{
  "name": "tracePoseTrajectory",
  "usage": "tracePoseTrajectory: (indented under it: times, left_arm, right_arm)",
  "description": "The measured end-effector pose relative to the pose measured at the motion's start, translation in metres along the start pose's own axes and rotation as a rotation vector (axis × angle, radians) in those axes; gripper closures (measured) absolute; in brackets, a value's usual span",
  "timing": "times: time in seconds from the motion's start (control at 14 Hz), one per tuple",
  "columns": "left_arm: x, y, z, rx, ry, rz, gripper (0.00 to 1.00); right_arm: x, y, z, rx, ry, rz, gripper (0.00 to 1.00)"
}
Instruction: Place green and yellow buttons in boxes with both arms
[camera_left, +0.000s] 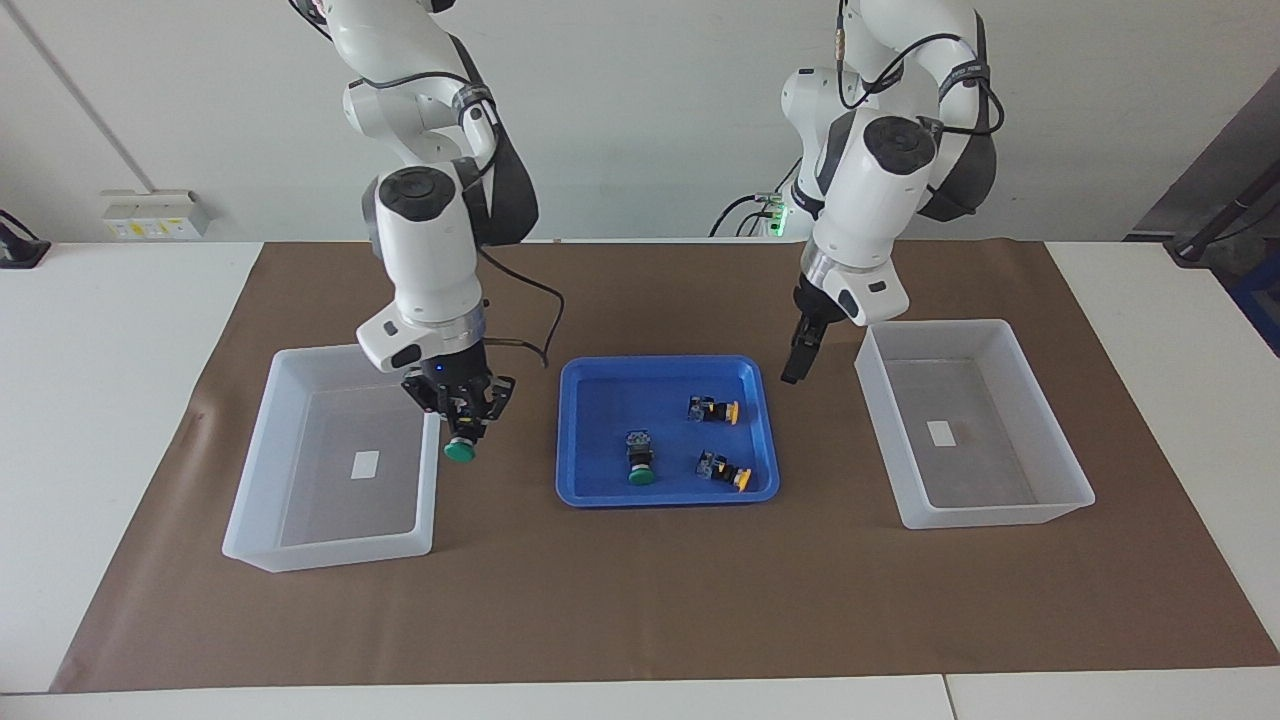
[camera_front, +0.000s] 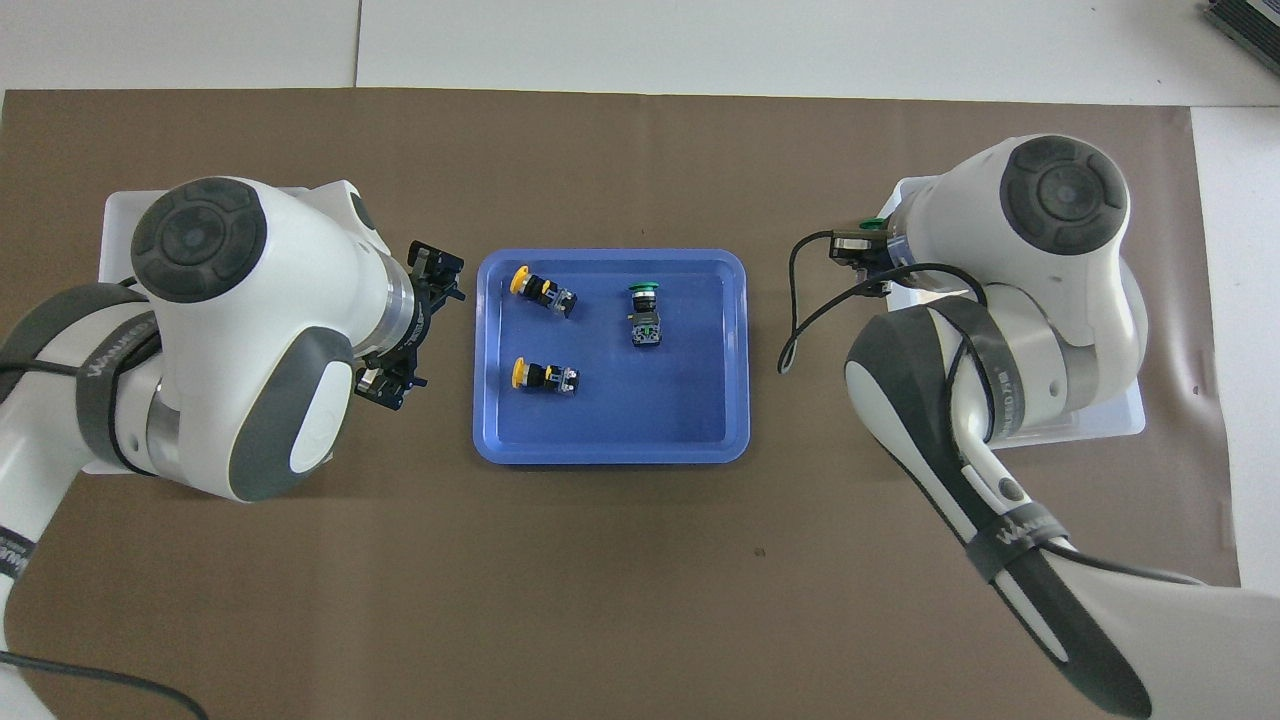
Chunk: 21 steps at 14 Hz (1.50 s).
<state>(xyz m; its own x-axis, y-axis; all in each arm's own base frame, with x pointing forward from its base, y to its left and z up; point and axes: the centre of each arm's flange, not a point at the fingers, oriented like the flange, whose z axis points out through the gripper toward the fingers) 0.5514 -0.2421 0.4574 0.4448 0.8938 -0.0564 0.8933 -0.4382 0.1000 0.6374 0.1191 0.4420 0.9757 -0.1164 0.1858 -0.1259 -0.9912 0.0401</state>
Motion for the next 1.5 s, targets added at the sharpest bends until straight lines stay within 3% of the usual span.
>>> tracePoseTrajectory:
  times: [0.21, 0.5, 0.86, 1.43, 1.5]
  left_arm:
    - [-0.001, 0.003, 0.025, -0.021, 0.002, -0.053, 0.0]
    - [-0.05, 0.004, 0.082, 0.008, -0.005, -0.073, 0.0]
    - [-0.078, -0.004, 0.13, 0.026, -0.005, -0.086, 0.0]
    - [-0.077, -0.004, 0.151, 0.035, -0.002, -0.089, 0.04]
    - [-0.077, -0.004, 0.154, 0.037, -0.002, -0.089, 0.04]
  right_arm:
    - [0.016, 0.076, 0.018, -0.006, -0.013, -0.075, 0.68]
    - [0.028, 0.131, 0.051, -0.002, 0.001, -0.138, 0.68]
    - [0.035, 0.144, 0.106, -0.003, 0.04, -0.137, 0.68]
    - [0.038, 0.15, 0.148, -0.002, 0.085, -0.13, 0.68]
    - [0.038, 0.149, 0.152, -0.002, 0.084, -0.13, 0.62]
